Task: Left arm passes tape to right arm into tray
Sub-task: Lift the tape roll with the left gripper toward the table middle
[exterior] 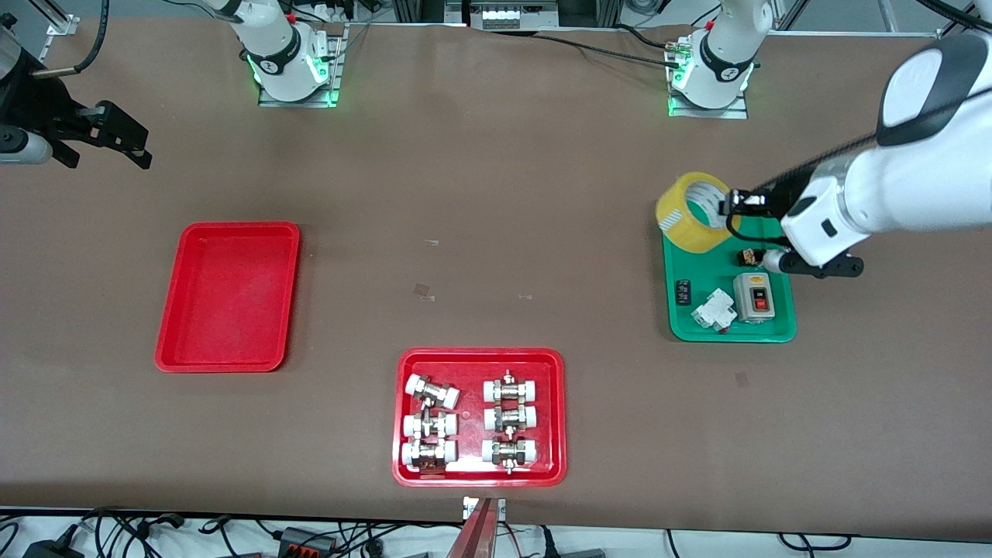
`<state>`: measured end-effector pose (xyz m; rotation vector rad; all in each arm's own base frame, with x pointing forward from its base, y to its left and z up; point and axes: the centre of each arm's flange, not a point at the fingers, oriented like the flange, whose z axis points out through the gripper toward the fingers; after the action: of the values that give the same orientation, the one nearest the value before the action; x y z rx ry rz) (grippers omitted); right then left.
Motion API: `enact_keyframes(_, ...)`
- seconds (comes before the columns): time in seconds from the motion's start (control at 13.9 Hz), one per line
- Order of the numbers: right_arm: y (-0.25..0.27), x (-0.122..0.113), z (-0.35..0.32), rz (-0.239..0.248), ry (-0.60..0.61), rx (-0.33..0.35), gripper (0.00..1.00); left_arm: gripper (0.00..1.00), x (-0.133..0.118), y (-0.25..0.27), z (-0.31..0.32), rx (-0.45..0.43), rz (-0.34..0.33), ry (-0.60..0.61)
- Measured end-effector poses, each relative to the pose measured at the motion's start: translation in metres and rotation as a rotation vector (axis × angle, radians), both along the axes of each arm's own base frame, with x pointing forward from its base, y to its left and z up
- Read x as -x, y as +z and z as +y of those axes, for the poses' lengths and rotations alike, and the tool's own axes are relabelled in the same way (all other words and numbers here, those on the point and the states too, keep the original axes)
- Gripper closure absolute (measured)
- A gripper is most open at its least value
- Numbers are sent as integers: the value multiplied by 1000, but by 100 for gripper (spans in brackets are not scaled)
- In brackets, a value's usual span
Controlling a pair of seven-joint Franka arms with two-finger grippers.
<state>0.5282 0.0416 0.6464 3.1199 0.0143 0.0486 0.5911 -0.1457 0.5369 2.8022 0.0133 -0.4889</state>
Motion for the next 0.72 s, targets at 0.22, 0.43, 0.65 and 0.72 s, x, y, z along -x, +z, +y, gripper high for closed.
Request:
enact_keyframes(0.22, -3, -1, 0, 6, 1, 0, 0, 78, -12, -6, -78, 120, -21, 116)
enact_keyframes(0.43, -13, -6, 0, 29, 1, 1, 0, 78, -32, -53, -153, 279, 29, 279)
enact_keyframes(0.65, -29, -14, 2, 64, 11, -6, 0, 78, -33, -85, -220, 330, 47, 451)
enact_keyframes(0.72, -35, -15, 5, 83, 27, -36, 0, 78, -31, -90, -243, 355, 57, 539)
